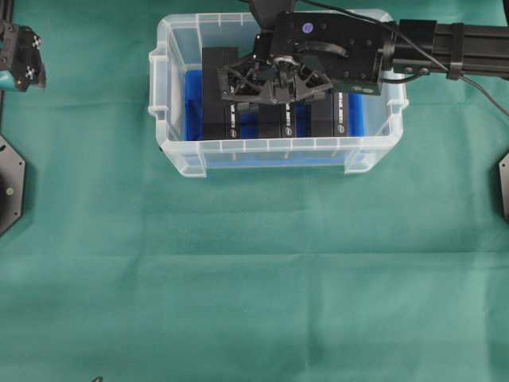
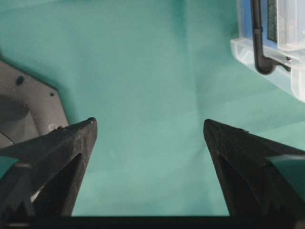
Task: Take out the box from the case.
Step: 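Close the right gripper on the middle black box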
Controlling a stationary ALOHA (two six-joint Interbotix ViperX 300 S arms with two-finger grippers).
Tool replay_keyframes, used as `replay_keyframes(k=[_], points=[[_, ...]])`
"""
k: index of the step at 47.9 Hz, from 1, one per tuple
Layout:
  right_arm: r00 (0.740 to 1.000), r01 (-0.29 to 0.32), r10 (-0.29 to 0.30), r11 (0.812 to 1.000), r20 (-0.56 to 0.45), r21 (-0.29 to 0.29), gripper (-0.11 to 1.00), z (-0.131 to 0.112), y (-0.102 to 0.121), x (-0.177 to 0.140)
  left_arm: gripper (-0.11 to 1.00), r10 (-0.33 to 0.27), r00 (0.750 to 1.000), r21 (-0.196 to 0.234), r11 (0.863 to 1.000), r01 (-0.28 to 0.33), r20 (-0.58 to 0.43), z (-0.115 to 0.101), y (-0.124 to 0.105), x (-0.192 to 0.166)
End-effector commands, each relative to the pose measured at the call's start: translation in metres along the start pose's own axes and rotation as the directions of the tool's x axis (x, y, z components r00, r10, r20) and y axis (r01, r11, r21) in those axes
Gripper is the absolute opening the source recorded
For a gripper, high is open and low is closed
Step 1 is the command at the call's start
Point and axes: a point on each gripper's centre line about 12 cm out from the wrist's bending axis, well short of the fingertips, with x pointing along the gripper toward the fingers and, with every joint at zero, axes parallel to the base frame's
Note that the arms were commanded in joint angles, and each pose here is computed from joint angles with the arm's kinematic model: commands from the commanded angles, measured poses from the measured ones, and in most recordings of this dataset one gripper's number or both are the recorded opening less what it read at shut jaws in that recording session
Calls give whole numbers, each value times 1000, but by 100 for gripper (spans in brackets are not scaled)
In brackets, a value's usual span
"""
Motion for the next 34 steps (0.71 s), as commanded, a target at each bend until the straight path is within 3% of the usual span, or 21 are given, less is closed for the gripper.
replay_keyframes(k=[1,18,34], points=[[999,-45,45,999,11,-4,66,0,4,-20,98,-18,1000,2,1000,18,10,1,-2,-5],[995,-98,97,994,19,52,66,5,1,-66,98,-18,1000,2,1000,18,10,1,-2,-5],[991,-129,127,990,30,63,66,9,-3,-119,98,-19,1000,0,1000,19,10,1,-2,-5]])
